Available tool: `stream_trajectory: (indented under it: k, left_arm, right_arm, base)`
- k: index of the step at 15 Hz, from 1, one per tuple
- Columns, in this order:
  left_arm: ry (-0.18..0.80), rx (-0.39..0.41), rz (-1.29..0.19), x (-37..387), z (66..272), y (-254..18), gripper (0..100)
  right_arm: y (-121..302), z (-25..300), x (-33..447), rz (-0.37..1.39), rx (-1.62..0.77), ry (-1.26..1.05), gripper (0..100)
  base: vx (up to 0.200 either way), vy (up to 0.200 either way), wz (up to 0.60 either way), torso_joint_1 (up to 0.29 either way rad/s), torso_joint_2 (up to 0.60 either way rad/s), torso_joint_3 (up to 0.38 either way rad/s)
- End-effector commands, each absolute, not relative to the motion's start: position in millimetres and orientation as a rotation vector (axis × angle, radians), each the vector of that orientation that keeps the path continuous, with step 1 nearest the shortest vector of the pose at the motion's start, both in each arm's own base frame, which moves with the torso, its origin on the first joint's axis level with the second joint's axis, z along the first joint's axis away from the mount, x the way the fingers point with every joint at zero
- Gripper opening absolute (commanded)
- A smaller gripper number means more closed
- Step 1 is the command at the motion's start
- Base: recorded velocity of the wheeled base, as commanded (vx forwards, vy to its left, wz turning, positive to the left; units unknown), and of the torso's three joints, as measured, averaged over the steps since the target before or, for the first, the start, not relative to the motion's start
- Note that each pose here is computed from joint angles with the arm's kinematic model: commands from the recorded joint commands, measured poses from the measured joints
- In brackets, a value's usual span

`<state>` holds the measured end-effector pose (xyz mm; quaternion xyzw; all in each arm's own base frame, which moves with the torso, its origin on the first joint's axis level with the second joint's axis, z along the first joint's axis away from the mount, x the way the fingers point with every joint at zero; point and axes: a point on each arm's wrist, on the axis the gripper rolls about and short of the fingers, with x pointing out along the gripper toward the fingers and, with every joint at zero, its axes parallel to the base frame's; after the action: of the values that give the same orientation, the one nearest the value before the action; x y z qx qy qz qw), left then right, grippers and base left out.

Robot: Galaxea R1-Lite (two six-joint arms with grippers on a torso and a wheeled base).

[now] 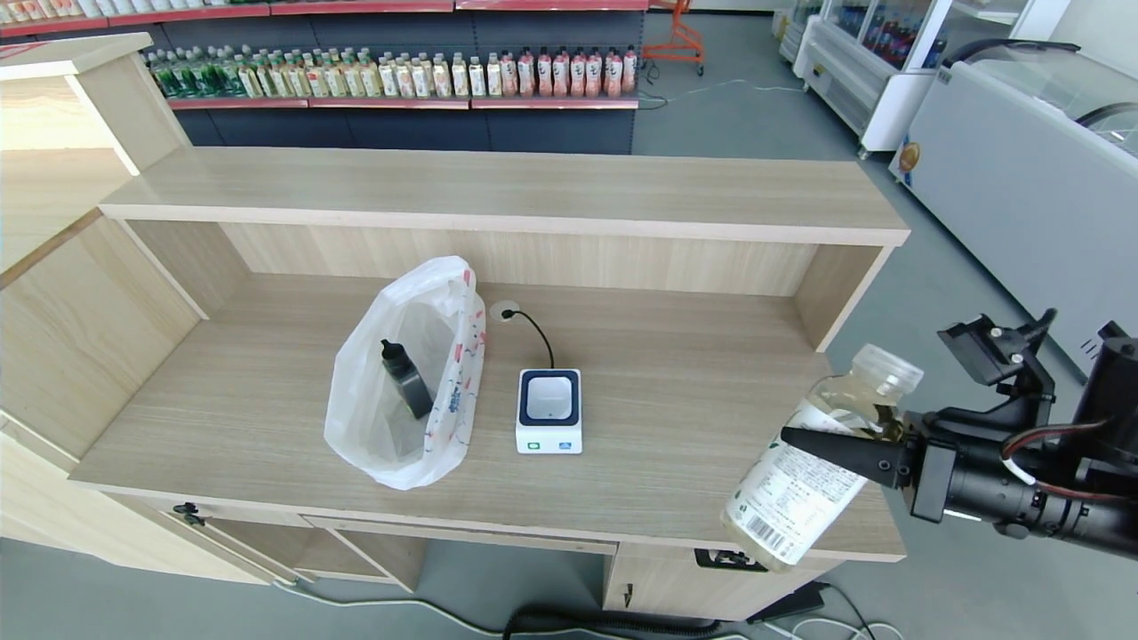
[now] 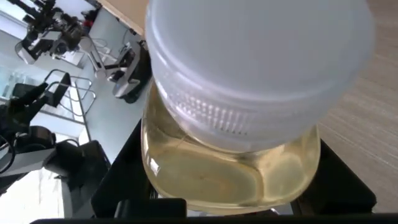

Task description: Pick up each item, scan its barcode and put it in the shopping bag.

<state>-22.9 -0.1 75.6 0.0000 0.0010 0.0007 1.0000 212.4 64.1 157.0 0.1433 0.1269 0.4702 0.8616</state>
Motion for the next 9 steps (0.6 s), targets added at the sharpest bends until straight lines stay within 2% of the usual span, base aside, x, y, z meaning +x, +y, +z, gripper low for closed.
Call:
stream_trajectory:
  k: [1,9]
  left_arm:
    - [0.002,0.0,0.002,-22.9,75.6,-0.1,100]
    - [0.002,0.0,0.002,-22.9,75.6,-0.1,100]
  right_arm:
    - [65.3,162.0,211.1,1.022,0.303,0.255,0]
    - [84.3,173.8,200.9,1.189,0.391,0.306,0]
  base:
    - [0.0,0.0,0.0,0.0,0.0,0.0]
    - [0.0,0.0,0.0,0.0,0.0,0.0]
